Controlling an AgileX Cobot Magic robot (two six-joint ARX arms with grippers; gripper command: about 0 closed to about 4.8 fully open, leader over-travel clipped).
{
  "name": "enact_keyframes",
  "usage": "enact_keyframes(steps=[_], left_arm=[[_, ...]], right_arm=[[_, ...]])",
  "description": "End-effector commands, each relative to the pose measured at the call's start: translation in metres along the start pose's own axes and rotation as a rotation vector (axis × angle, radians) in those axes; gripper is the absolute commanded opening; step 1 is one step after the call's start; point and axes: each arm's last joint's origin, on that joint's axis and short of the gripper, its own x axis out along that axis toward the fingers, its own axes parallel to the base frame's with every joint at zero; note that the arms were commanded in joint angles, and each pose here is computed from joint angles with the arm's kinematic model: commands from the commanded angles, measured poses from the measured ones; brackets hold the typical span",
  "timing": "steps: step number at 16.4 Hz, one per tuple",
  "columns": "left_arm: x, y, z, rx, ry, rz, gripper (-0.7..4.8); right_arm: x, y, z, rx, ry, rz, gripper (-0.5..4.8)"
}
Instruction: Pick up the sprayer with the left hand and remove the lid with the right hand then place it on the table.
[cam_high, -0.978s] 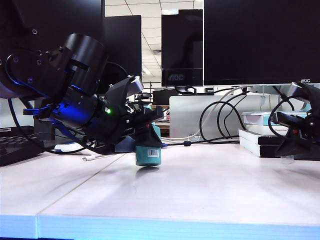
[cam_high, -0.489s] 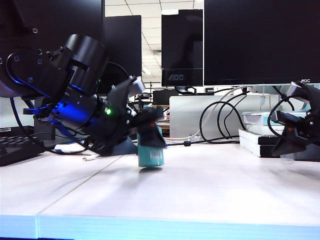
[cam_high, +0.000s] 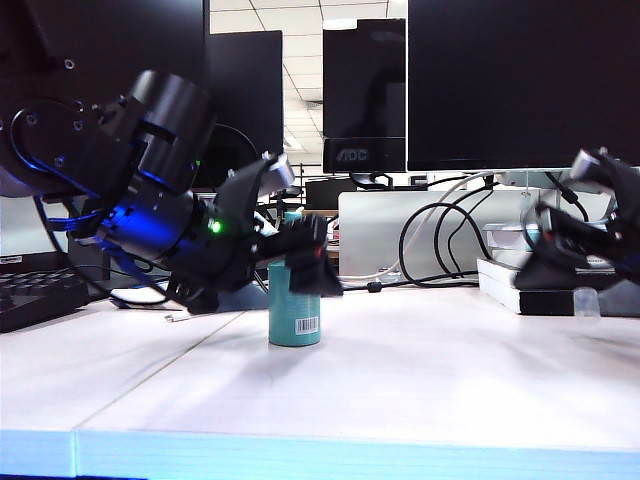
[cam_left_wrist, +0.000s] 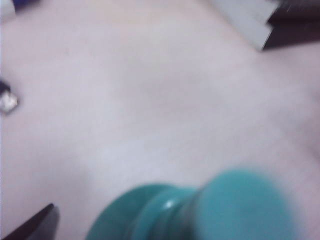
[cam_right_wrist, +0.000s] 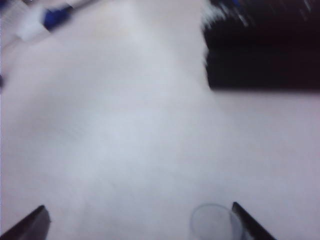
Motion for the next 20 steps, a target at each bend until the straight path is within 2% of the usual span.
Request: enact_keyframes(steps=[1,4,9,11,12,13,14,15,16,17,18,20], left_arm=[[-0.012,-0.006,0.024,0.072,-0.092,-0.001,4.79],[-0.045,-0.015,0.062,0.131,-0.199,0.052,4.79],[-0.100,-0.026,0.097,0.159,-0.241,0.087,4.79],[-0.132,-0.031,0.112,0.190,-0.292,0.149,4.79],[-0.155,-0.035,0.121,0.220,-0.340,0.189,4.79],[-0.194,-0.039,0.131,0.223,-0.414,0.253,4.79],[-0.208,-0.041,0.132,0.229,-0.433,0.275,4.79],[-0.235,-0.043,0.134,0.244,-0.470,0.332,4.79],[-0.248,-0.043,0.133,0.252,-0.483,0.365,4.79],[-0.272,-0.043,0.129,0.265,-0.487,0.453,3.46],[-0.285,-0.043,0.124,0.270,-0.474,0.503,2.70],[-0.310,-0.041,0.108,0.246,-0.414,0.582,2.11]], right_arm=[[-0.003,0.006,0.012,-0.004,-0.080,0.071,4.79],[-0.019,0.015,0.032,-0.013,-0.174,0.095,4.79],[-0.058,0.035,0.058,-0.024,-0.283,0.122,4.79],[-0.080,0.044,0.066,-0.051,-0.327,0.133,4.79],[-0.095,0.050,0.072,-0.069,-0.373,0.145,4.79],[-0.123,0.061,0.078,-0.119,-0.466,0.138,4.79],[-0.133,0.063,0.079,-0.138,-0.497,0.121,4.79],[-0.154,0.069,0.080,-0.162,-0.565,0.065,3.62],[-0.162,0.070,0.079,-0.164,-0.590,0.042,2.70],[-0.182,0.074,0.075,-0.166,-0.634,-0.005,0.86],[-0.192,0.076,0.070,-0.162,-0.649,-0.022,0.37],[-0.209,0.079,0.061,-0.155,-0.661,-0.017,0.17]])
